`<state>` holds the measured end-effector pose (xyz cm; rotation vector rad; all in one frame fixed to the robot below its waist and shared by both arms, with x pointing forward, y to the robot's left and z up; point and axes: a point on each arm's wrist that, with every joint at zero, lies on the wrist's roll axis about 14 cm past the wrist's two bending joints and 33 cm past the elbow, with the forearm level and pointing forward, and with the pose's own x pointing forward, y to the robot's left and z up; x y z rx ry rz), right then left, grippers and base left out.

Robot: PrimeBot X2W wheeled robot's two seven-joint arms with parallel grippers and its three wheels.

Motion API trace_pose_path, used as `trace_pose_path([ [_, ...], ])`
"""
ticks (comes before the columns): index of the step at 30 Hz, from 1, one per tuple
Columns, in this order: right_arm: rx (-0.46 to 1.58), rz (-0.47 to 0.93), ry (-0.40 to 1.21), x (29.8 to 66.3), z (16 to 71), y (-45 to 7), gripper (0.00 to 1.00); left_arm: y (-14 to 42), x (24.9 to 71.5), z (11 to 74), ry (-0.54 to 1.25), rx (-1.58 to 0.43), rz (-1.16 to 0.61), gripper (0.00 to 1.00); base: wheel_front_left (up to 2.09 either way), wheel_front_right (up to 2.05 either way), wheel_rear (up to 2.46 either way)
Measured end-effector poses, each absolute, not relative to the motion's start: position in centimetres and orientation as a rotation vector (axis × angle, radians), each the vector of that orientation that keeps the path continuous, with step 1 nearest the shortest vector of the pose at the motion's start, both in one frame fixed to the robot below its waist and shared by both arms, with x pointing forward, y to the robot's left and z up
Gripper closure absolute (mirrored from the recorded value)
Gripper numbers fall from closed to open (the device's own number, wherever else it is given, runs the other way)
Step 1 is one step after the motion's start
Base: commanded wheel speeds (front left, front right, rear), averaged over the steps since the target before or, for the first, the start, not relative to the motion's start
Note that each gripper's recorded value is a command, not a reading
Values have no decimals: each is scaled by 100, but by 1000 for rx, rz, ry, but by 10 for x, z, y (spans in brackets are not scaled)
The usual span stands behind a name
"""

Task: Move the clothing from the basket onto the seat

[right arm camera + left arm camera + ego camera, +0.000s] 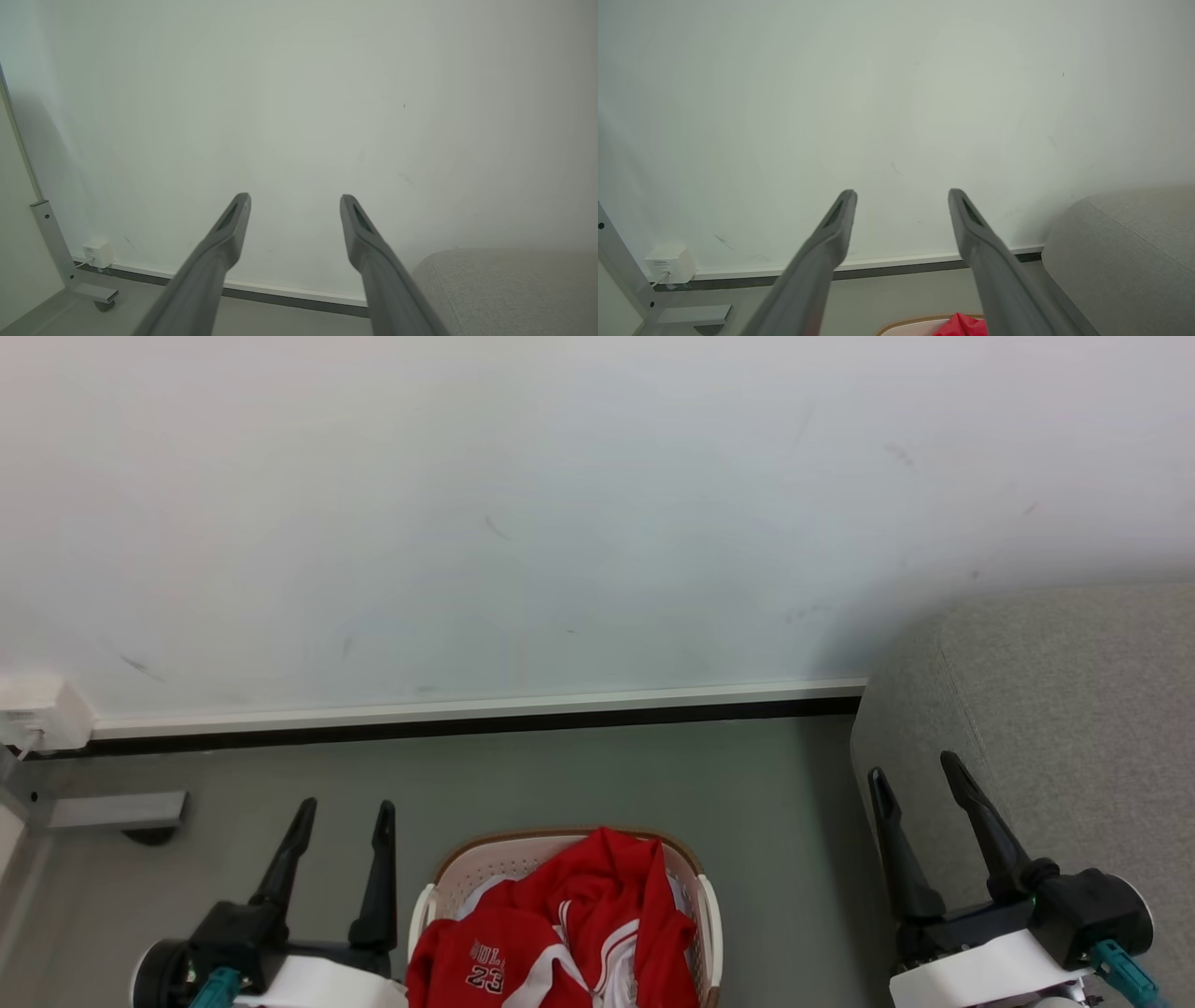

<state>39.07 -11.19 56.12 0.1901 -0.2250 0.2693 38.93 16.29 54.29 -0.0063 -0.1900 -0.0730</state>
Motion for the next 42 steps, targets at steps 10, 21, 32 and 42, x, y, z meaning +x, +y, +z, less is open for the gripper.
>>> trace_pose_path([
  [10, 200, 227, -218, 408, 556, -126, 0, 158, 408, 535, -173, -21, -94, 0, 0, 0, 0],
  [21, 207, 172, -206, 444, 543, -145, 0, 142, 454, 492, -70, -94, -147, 0, 0, 0, 0],
  [32, 207, 124, -191, 472, 526, -164, 0, 108, 497, 425, 85, -114, -263, 0, 0, 0, 0],
  [42, 208, 71, -144, 487, 498, -184, 0, 80, 501, 312, 392, -79, -406, 0, 0, 0, 0],
])
